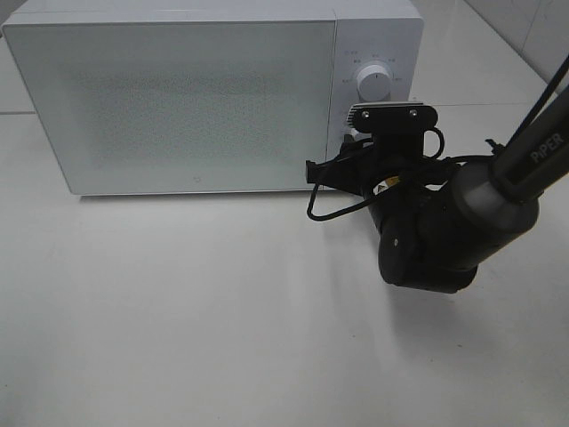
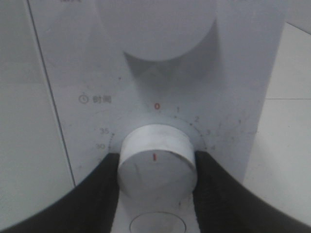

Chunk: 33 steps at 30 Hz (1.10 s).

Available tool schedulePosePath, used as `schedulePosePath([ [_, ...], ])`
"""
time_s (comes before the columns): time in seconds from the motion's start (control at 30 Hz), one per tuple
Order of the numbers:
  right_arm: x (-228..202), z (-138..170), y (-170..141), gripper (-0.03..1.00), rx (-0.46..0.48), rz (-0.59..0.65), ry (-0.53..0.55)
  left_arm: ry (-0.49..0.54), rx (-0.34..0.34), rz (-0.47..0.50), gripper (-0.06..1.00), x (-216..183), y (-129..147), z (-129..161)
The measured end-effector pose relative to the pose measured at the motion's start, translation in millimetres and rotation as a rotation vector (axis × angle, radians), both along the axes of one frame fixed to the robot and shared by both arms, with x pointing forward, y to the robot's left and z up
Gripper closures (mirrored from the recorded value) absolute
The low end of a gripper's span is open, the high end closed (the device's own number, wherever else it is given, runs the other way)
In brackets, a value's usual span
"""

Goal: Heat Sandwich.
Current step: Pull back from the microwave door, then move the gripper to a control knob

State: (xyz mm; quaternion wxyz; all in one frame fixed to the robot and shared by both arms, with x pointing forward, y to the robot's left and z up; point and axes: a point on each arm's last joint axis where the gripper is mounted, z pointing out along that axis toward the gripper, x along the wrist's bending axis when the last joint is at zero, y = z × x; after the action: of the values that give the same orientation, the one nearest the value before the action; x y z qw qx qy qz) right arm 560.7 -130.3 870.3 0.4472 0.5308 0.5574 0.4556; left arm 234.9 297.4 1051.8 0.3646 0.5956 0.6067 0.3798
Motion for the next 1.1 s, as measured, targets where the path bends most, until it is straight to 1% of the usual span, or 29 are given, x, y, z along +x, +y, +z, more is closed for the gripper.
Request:
schedulePosePath([
  [0.2,0.0,0.0,0.0,0.52,0.001,0.0,0.0,0.0,0.0,0.0,0.13,0.0,0.0,0.0],
  [0.27,0.0,0.0,0.1,0.52,0.032,-0.005,0.001,0.0,0.0,0.0,0.13,0.0,0.0,0.0],
  [0.3,0.0,0.0,0.1,0.52,0.032,-0.005,0.001,0.0,0.0,0.0,0.13,0.0,0.0,0.0],
  [0.33,0.0,0.0,0.2,0.52,0.055,-0.009,0.002,0.0,0.0,0.0,0.13,0.0,0.0,0.0],
  [0.37,0.0,0.0,0.2,0.52,0.086,-0.013,0.002,0.0,0.0,0.0,0.13,0.0,0.0,0.0],
  [0.4,0.0,0.1,0.4,0.52,0.15,-0.024,0.004,0.0,0.0,0.0,0.13,0.0,0.0,0.0],
  [0.43,0.0,0.1,0.5,0.52,0.19,-0.03,0.006,0.0,0.0,0.0,0.13,0.0,0.0,0.0],
  [0.47,0.0,0.1,0.5,0.52,0.19,-0.03,0.006,0.0,0.0,0.0,0.13,0.0,0.0,0.0],
  [0.5,0.0,0.1,0.6,0.52,0.228,-0.037,0.007,0.0,0.0,0.0,0.13,0.0,0.0,0.0],
  [0.53,0.0,0.1,0.7,0.52,0.288,-0.046,0.009,0.0,0.0,0.0,0.13,0.0,0.0,0.0],
  [0.67,0.0,0.2,1.0,0.52,0.361,-0.057,0.012,0.0,0.0,0.0,0.13,0.0,0.0,0.0],
  [0.7,0.0,0.2,1.0,0.52,0.418,-0.067,0.014,0.0,0.0,0.0,0.13,0.0,0.0,0.0],
  [0.73,0.0,0.2,1.0,0.52,0.446,-0.072,0.015,0.0,0.0,0.0,0.13,0.0,0.0,0.0],
  [0.77,0.0,0.2,1.0,0.52,0.446,-0.072,0.015,0.0,0.0,0.0,0.13,0.0,0.0,0.0],
  [0.8,0.0,0.6,1.1,0.52,0.484,-0.079,0.016,0.0,0.0,0.0,0.13,0.0,0.0,0.0],
  [0.83,0.0,1.2,1.3,0.52,0.564,-0.091,0.019,0.0,0.0,0.0,0.13,0.0,0.0,0.0],
  [0.9,0.1,2.2,1.4,0.52,0.637,-0.103,0.021,0.0,0.0,0.0,0.13,0.0,0.0,0.0],
  [0.93,0.1,2.2,1.4,0.52,0.637,-0.103,0.021,0.0,0.0,0.0,0.13,0.0,0.0,0.0],
  [0.97,0.1,3.6,1.6,0.52,0.678,-0.11,0.023,0.0,0.0,0.0,0.13,0.0,0.0,0.0],
  [1.0,0.0,4.6,1.9,0.52,0.744,-0.122,0.035,0.0,0.0,0.0,0.13,0.0,0.0,0.0],
  [1.03,0.0,5.8,2.0,0.52,0.78,-0.128,0.036,0.0,0.0,0.0,0.13,0.0,0.0,0.0],
  [1.07,0.0,5.8,2.0,0.52,0.78,-0.128,0.036,0.0,0.0,0.0,0.13,0.0,0.0,0.0],
  [1.1,0.0,7.1,2.2,0.52,0.809,-0.132,0.04,0.0,0.0,0.0,0.13,0.0,0.0,0.0],
])
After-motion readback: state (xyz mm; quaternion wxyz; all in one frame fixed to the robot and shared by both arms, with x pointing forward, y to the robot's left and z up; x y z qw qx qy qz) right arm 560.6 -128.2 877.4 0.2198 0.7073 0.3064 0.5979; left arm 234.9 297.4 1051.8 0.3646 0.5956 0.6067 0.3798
